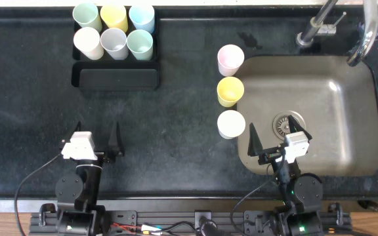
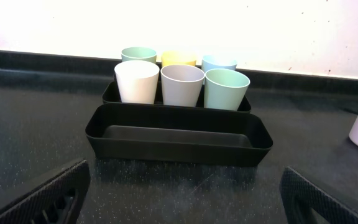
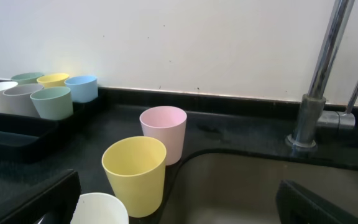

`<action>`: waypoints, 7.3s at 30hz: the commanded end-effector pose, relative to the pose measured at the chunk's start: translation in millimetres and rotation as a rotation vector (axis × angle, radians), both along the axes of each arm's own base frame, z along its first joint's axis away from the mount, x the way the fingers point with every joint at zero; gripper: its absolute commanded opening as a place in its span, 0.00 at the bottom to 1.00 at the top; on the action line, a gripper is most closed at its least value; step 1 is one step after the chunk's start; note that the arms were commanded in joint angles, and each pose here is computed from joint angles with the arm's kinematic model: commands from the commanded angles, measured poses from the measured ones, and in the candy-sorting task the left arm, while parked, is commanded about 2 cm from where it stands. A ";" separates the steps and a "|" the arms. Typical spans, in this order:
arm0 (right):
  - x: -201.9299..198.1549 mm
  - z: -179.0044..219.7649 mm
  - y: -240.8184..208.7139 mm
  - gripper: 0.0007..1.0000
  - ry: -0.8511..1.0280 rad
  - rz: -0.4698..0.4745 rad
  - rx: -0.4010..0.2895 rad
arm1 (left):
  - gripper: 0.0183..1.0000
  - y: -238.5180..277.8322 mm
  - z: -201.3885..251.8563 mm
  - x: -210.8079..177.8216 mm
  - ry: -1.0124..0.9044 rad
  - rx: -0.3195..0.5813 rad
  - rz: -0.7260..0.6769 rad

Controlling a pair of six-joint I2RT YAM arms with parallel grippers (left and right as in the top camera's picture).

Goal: Store Cups

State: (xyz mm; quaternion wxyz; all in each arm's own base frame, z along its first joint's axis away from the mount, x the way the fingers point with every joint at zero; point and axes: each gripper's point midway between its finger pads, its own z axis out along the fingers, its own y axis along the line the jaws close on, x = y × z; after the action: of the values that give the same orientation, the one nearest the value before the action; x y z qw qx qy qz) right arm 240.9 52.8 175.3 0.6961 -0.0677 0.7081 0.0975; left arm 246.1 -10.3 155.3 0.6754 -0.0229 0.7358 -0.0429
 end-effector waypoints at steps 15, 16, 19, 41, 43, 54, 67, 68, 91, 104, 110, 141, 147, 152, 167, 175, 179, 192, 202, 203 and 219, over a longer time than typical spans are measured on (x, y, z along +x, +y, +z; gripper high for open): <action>4.5 -2.7 -26.9 1.00 -0.004 -0.112 -0.003 | 1.00 4.1 1.4 -0.3 -0.008 0.022 0.020; 4.5 -2.7 -26.9 1.00 -0.004 -0.112 -0.003 | 1.00 4.1 1.4 -0.3 -0.008 0.022 0.020; 4.5 -2.7 -26.9 1.00 -0.004 -0.112 -0.003 | 1.00 4.8 1.4 -0.3 -0.008 0.022 0.022; 4.5 -2.7 -26.9 1.00 -0.004 -0.112 -0.003 | 1.00 10.7 2.5 -0.3 -0.012 0.025 0.055; 4.5 -2.7 -26.9 1.00 -0.004 -0.112 -0.003 | 1.00 6.6 3.1 -0.2 -0.014 0.018 0.032; 4.5 -2.7 -26.9 1.00 -0.004 -0.112 -0.003 | 1.00 -16.9 41.6 23.2 -0.057 -0.103 -0.099; 4.5 -2.7 -26.9 1.00 -0.004 -0.112 -0.003 | 1.00 -73.5 133.6 117.1 0.215 -0.148 -0.242; 4.5 -2.7 -26.9 1.00 -0.004 -0.112 -0.003 | 1.00 -79.0 137.3 124.8 0.239 -0.152 -0.250; 4.5 -2.7 -26.9 1.00 -0.004 -0.112 -0.003 | 1.00 -276.8 74.0 219.3 0.840 -0.270 -0.367; 4.5 -2.7 -26.9 1.00 -0.004 -0.112 -0.003 | 1.00 -325.2 -4.4 227.6 0.981 -0.178 -0.300; 4.5 -2.7 -26.9 1.00 -0.004 -0.112 -0.003 | 0.96 -325.1 -35.4 237.9 0.990 -0.139 -0.250; 4.5 -2.7 -26.9 1.00 -0.004 -0.112 -0.003 | 0.02 -307.5 -12.3 239.6 0.901 -0.043 -0.118; 4.5 -2.7 -26.9 1.00 -0.004 -0.112 -0.003 | 0.02 -254.5 88.3 225.4 0.766 -0.057 -0.027; 4.5 -2.7 -26.9 1.00 -0.004 -0.112 -0.003 | 0.02 -179.5 134.2 205.8 0.751 -0.077 0.056; 4.5 -2.7 -26.9 1.00 -0.004 -0.112 -0.003 | 0.02 53.7 86.5 141.2 0.965 -0.120 0.344; 4.5 -2.7 -26.9 1.00 -0.004 -0.112 -0.003 | 0.02 100.0 43.9 146.7 1.023 -0.157 0.373; 4.5 -2.7 -26.9 1.00 -0.004 -0.112 -0.003 | 0.02 99.9 23.4 160.5 1.050 -0.147 0.343; 4.5 -2.7 -26.9 1.00 -0.004 -0.112 -0.003 | 0.02 97.0 -27.6 179.3 1.134 -0.169 0.311; 4.5 -2.7 -26.9 1.00 -0.004 -0.112 -0.003 | 0.02 96.9 -54.2 178.8 1.201 -0.158 0.301; 4.5 -2.8 -26.9 1.00 -0.003 -0.112 -0.003 | 0.02 96.9 -55.6 178.1 1.207 -0.158 0.302; 4.5 -2.7 -26.9 1.00 -0.004 -0.112 -0.003 | 0.02 97.2 -84.9 178.9 1.267 -0.159 0.302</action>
State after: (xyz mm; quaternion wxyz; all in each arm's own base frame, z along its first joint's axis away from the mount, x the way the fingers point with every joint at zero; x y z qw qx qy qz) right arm 245.0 27.7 175.4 0.7003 -0.0309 0.7105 0.0615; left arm 427.0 88.8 79.7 0.1161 -0.2058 0.9714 0.0248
